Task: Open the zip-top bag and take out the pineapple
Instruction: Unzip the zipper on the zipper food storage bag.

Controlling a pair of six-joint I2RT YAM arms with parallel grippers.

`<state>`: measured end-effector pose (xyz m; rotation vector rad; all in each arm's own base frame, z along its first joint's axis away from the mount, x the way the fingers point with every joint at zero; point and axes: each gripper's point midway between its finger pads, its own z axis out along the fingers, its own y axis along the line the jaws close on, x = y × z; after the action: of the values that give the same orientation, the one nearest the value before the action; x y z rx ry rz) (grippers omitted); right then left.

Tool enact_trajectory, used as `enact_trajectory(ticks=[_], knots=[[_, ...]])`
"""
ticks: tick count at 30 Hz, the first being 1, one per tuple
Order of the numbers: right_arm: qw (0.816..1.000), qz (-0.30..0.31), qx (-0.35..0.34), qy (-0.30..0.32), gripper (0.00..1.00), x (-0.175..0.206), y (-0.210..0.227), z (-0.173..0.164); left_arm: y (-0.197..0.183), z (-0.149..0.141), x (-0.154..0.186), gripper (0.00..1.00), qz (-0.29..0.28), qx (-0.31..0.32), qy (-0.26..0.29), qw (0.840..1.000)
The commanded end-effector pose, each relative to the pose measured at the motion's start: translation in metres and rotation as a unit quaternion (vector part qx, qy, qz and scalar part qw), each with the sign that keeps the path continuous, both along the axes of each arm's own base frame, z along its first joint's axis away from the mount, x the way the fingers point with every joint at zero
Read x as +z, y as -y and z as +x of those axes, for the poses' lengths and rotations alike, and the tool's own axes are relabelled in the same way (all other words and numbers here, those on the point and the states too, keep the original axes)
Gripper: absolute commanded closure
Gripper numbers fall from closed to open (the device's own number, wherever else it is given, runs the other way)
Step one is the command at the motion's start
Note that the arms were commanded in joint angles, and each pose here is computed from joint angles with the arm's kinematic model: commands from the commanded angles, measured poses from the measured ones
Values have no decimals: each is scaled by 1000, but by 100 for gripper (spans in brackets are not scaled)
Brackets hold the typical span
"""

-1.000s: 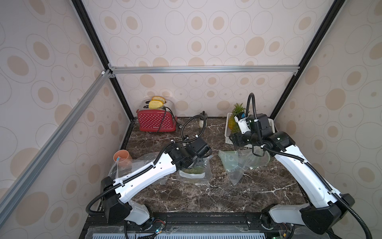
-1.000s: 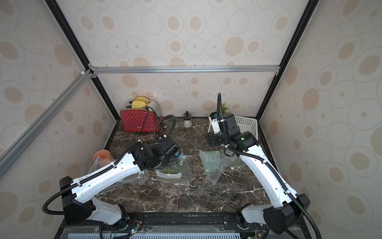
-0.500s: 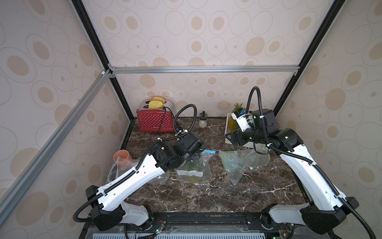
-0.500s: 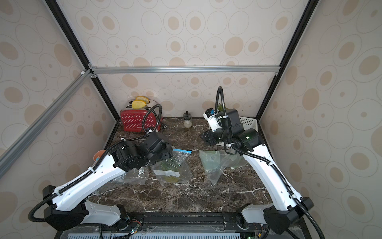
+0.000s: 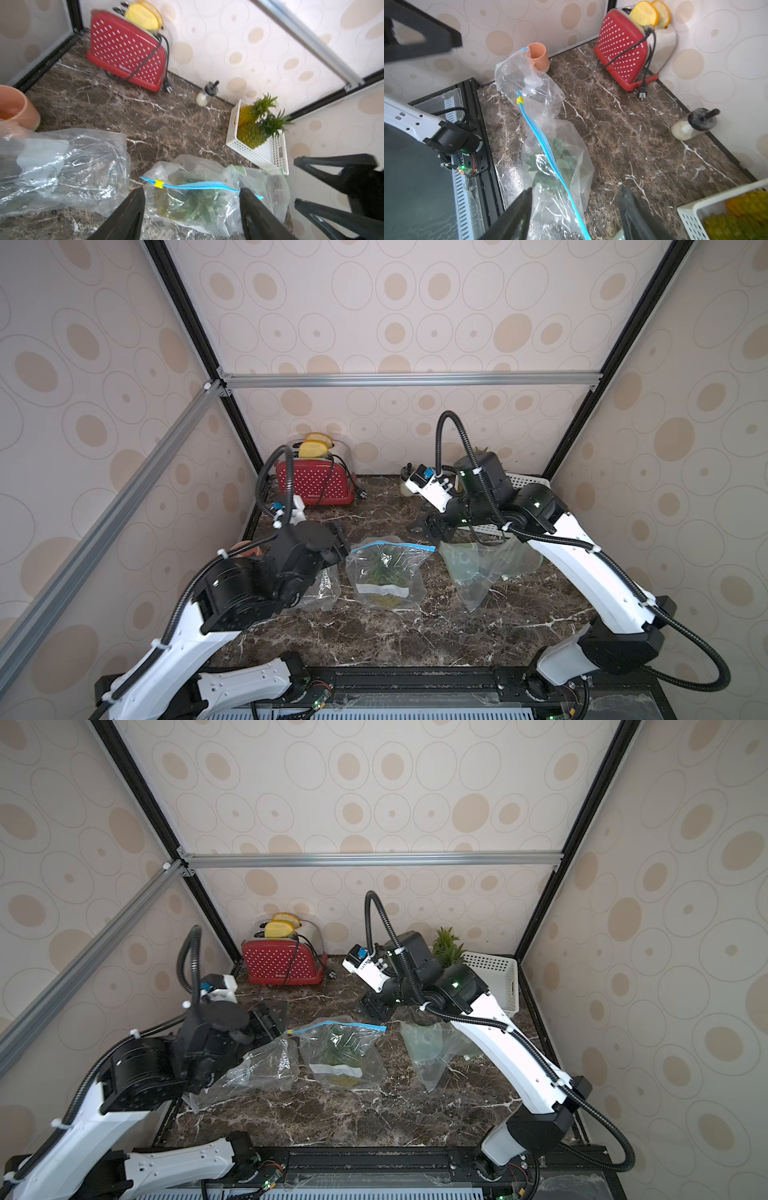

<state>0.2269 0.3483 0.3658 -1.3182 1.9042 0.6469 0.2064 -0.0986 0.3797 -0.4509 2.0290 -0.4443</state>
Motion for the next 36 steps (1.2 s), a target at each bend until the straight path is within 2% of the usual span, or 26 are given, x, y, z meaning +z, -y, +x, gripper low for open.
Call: enact_trajectory(ticks=[1, 4, 9, 13, 17, 26, 30, 36], knots=[[999, -19, 27, 24, 36, -11, -24, 1, -29, -3, -28, 25, 39, 41, 3, 998], [996, -56, 40, 55, 37, -19, -44, 1, -35, -2, -52, 24, 19, 41, -3, 999], [989, -108, 54, 81, 38, -33, -71, -1, -62, -12, -75, 22, 29, 71, 3, 997], [988, -119, 60, 78, 38, -42, -83, 0, -50, -5, -98, 21, 43, 51, -11, 998], [988, -115, 62, 87, 38, -34, -88, 3, -47, 2, -119, 21, 54, 55, -27, 997], [983, -141, 85, 82, 38, -53, -98, 6, -62, 10, -134, 21, 40, 82, -33, 995], [982, -134, 122, 62, 38, -58, -106, -9, -61, 13, -141, 21, 42, 87, -41, 994], [973, -129, 180, 70, 38, -66, -123, -33, -70, 10, -145, 22, 43, 103, -39, 993]])
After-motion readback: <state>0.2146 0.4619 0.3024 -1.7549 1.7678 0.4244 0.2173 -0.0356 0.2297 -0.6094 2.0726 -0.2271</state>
